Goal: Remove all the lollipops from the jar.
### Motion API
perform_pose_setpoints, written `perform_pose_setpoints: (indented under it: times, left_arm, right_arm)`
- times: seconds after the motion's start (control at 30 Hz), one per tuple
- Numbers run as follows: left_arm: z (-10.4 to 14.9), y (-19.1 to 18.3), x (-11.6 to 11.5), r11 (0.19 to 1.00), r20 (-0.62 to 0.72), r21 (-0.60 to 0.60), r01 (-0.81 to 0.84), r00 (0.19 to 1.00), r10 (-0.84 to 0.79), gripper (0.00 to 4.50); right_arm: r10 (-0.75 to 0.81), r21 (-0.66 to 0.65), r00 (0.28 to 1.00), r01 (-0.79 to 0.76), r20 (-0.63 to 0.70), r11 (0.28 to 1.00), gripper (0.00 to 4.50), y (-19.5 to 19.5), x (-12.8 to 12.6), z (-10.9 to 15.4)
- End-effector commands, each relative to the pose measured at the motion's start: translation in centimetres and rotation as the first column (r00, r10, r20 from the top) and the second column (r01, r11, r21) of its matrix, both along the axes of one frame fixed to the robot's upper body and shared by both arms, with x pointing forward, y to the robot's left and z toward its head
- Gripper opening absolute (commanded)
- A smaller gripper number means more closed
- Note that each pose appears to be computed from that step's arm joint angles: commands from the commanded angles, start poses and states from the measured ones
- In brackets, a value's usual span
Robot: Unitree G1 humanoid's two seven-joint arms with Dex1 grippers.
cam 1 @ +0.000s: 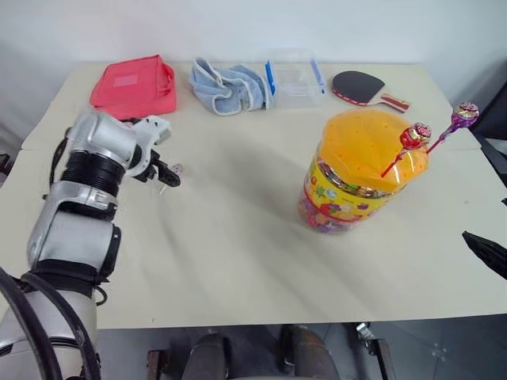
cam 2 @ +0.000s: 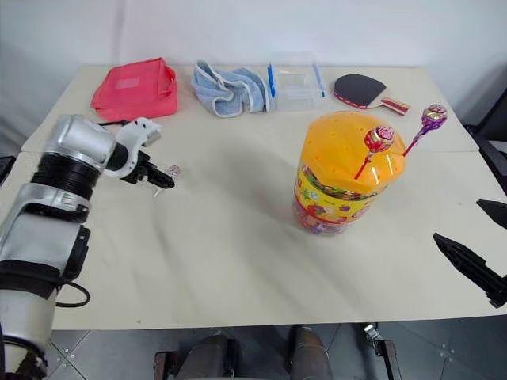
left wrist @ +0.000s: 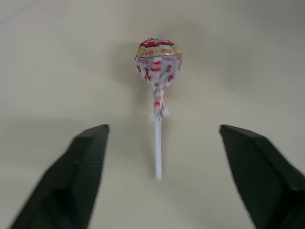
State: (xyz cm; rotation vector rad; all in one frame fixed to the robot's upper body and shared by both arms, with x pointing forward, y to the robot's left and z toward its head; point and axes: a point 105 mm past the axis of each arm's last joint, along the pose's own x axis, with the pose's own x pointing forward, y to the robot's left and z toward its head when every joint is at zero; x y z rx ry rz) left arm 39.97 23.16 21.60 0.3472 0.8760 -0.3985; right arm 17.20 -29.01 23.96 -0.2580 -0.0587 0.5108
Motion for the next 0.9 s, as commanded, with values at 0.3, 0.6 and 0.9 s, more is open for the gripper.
perform_pose_setpoints:
  times: [0.3,0.6,0.9]
  left_arm:
    - [12.5,-11.8,-2.5,0.721,0.486,-0.055,0.691,0.649,-0.585,4.48]
    - [11.4,-20.6,-8.9,-0.044,0.742,-0.121,0.992,0.061,-0.668,4.48]
    - [9.5,-25.4,-10.7,-0.287,0.787,-0.137,0.948,-0.072,-0.613,4.48]
  right_arm:
    - [-0.01,-0.016,1.0,0.01,0.023,1.0,4.5,0.0,-0.2,0.4]
    - [-0.024,-0.023,0.999,0.025,0.03,0.999,4.5,0.0,-0.5,0.6]
    - [-0.053,-0.024,0.998,0.054,0.034,0.998,4.5,0.1,-1.2,0.6]
